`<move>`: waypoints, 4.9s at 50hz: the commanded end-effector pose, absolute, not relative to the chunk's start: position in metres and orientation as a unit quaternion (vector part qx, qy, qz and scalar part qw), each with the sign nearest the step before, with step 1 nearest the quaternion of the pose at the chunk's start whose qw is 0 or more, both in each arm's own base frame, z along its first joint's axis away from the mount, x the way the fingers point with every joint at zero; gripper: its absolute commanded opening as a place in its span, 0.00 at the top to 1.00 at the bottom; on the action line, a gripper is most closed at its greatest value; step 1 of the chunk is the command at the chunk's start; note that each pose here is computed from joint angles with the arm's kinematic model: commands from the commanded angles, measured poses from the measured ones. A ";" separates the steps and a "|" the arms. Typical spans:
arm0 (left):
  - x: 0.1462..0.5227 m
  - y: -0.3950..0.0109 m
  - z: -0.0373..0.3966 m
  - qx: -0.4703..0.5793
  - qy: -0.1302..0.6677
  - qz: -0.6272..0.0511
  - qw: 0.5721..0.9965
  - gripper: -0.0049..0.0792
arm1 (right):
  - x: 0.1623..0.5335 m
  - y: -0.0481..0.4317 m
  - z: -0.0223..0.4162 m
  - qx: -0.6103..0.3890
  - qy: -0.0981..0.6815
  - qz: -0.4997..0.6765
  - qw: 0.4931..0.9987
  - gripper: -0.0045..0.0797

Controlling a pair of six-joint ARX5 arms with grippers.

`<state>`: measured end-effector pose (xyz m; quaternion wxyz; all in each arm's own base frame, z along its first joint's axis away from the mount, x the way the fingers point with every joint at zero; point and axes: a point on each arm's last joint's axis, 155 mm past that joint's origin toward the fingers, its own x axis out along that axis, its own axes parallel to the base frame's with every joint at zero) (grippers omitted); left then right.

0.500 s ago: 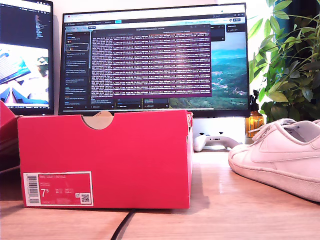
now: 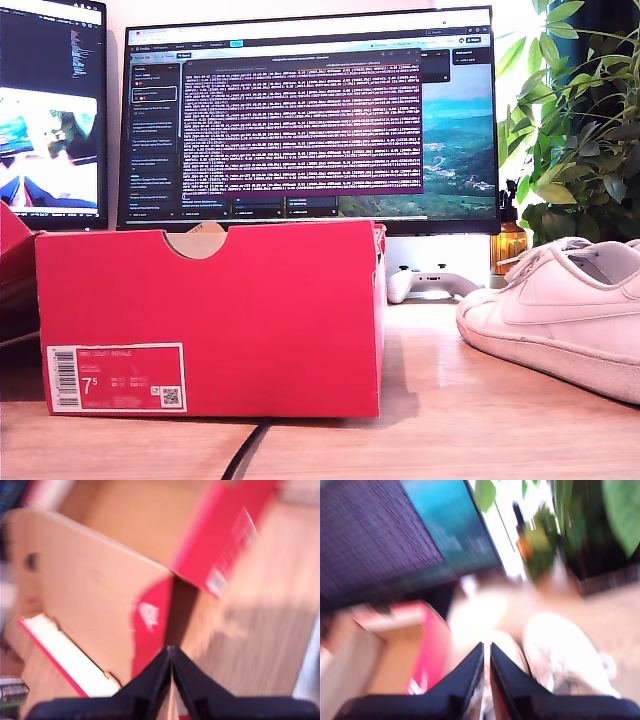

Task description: Pack the white shoes by picking the first shoe and placing it inside the red shoebox, left side, then picking and rotating the second shoe and placing it in the shoebox

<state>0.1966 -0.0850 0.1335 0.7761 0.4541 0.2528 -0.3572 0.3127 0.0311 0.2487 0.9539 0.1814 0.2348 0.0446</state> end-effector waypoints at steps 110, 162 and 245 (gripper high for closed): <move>0.243 -0.130 0.073 0.550 0.288 -0.405 0.671 0.96 | 0.315 0.128 0.073 -0.024 0.622 0.157 0.767 0.96; 0.243 -0.130 0.073 0.549 0.288 -0.406 0.671 0.96 | 0.355 0.353 0.283 0.300 0.405 0.280 0.817 0.96; 0.243 -0.130 0.073 0.550 0.288 -0.405 0.671 0.96 | 0.372 0.410 0.103 0.238 0.491 0.167 0.821 0.88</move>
